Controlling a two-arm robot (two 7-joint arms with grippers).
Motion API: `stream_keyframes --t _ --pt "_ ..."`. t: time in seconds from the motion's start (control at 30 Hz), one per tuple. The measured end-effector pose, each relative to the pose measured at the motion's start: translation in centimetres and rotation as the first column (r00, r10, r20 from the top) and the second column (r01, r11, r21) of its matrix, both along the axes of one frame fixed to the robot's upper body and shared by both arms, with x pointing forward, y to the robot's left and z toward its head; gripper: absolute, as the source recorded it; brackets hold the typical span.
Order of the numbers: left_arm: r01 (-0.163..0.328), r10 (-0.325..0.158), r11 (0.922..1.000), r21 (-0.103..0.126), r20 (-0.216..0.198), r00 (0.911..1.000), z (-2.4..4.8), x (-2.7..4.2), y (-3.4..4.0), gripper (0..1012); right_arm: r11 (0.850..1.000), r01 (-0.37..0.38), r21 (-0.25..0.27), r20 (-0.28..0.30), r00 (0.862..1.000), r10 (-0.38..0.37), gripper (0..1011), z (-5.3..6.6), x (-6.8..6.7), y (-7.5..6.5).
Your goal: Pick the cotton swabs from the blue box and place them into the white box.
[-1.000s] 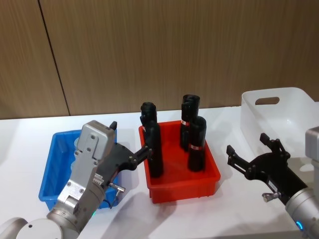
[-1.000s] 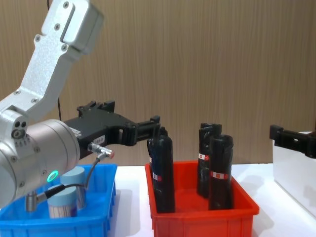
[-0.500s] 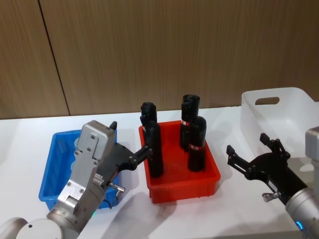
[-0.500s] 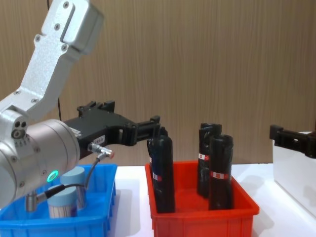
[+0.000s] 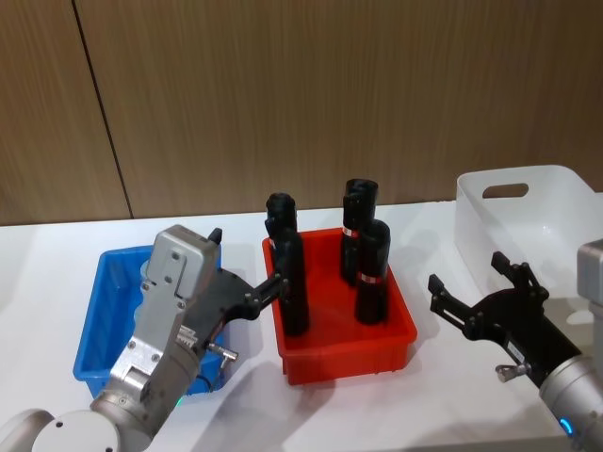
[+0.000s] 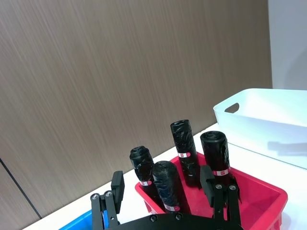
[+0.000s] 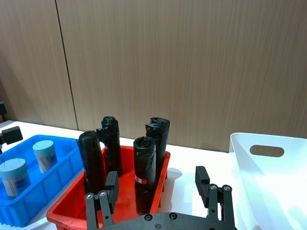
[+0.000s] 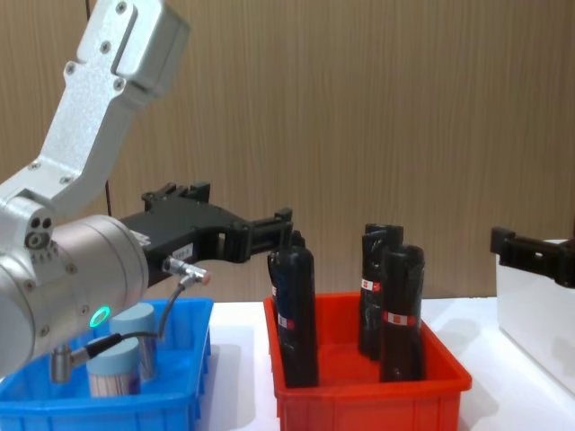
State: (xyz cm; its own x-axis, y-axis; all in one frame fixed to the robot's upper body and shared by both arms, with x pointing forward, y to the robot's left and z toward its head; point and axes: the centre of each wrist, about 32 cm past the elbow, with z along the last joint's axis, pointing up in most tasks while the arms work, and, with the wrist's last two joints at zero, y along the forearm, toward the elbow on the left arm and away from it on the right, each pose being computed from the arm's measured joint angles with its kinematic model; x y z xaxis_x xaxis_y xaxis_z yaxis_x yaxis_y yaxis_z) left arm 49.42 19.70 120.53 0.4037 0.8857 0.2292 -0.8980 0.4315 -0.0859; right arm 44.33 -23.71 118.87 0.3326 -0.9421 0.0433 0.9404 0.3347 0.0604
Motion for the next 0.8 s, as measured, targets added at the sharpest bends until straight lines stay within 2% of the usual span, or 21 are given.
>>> stream_keyframes --t 0.27,0.43,0.53,0.6,0.8 --pt "-0.027 0.026 0.9994 -0.020 -0.017 0.9995 0.22 0.41 -0.08 1000 1.000 0.000 0.000 0.000 1.000 0.000 1002 0.0 0.0 0.0" --pt "-0.071 0.069 0.9968 -0.037 -0.044 0.9966 0.29 0.70 0.15 1000 1.000 0.000 0.000 0.000 1.000 0.000 1002 0.0 0.0 0.0" --pt "-0.112 0.108 0.9922 -0.055 -0.073 0.9915 0.23 0.96 0.65 999 1.000 0.000 0.000 0.000 1.000 0.000 1002 0.0 0.0 0.0" --pt "-0.118 0.113 0.9914 -0.057 -0.078 0.9905 0.21 0.99 0.75 1000 1.000 0.000 0.000 0.000 1.000 0.000 1002 0.0 0.0 0.0" --pt "-0.174 0.164 0.9820 -0.073 -0.131 0.9778 -0.02 1.34 1.89 999 1.000 0.000 0.000 0.000 1.000 0.000 1002 0.0 0.0 0.0"
